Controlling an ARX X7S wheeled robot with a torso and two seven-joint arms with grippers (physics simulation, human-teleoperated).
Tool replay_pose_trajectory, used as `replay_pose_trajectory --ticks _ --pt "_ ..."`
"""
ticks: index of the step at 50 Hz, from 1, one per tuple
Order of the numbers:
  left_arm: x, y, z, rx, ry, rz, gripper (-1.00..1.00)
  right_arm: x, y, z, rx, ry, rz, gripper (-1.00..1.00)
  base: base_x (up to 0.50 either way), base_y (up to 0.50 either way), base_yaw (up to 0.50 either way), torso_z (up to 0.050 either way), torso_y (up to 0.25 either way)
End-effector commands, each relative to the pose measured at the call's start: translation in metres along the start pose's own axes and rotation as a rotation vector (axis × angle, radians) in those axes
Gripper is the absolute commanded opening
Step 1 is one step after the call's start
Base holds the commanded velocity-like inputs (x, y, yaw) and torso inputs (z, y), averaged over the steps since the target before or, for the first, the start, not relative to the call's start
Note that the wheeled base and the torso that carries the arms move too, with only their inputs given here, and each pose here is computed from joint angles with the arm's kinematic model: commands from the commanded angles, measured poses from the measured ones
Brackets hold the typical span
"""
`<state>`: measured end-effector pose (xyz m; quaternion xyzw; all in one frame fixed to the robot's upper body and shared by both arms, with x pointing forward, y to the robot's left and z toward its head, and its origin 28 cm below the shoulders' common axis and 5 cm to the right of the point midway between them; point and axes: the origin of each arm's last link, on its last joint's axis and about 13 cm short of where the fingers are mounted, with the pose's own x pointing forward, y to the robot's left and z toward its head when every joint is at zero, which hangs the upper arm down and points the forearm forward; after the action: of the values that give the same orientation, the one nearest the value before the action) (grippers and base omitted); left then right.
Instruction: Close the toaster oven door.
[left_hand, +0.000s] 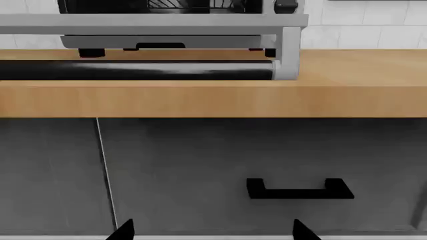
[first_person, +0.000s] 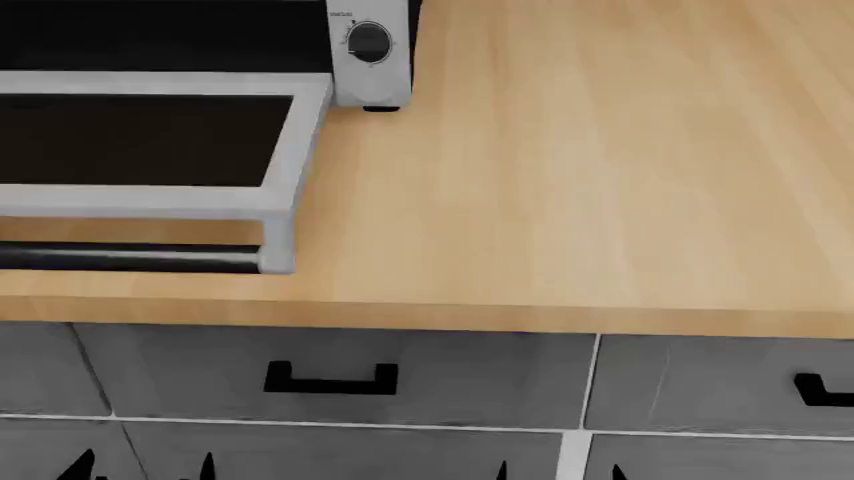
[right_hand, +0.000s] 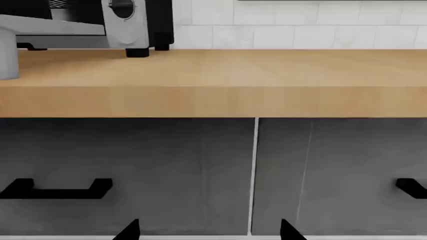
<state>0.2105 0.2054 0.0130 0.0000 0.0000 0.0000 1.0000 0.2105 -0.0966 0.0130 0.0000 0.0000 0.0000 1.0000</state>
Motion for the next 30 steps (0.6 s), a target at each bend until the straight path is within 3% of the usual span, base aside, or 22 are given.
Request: replay_pose_trajectory --ticks 1,13,30 --pt "0.0008 -0.0001 -0.0023 0.007 -0.001 0.000 1.00 0.0009 0.0005 -0.0015 0.000 0.000 0.000 1.00 0.00 0.00 0.00 0.000 0.000" --pt "-0.0012 -0.0001 -0.0011 -0.017 0.007 -0.001 1.00 -0.0007 0.0013 0.0004 -0.004 0.008 0.010 1.00 0.00 0.00 0.00 0.000 0.000" --pt "-0.0035 0.0014 0.0030 -0.041 0.006 0.002 1.00 -0.0032 0.0033 0.0066 -0.008 -0.002 0.016 1.00 0.00 0.00 0.00 0.050 0.000"
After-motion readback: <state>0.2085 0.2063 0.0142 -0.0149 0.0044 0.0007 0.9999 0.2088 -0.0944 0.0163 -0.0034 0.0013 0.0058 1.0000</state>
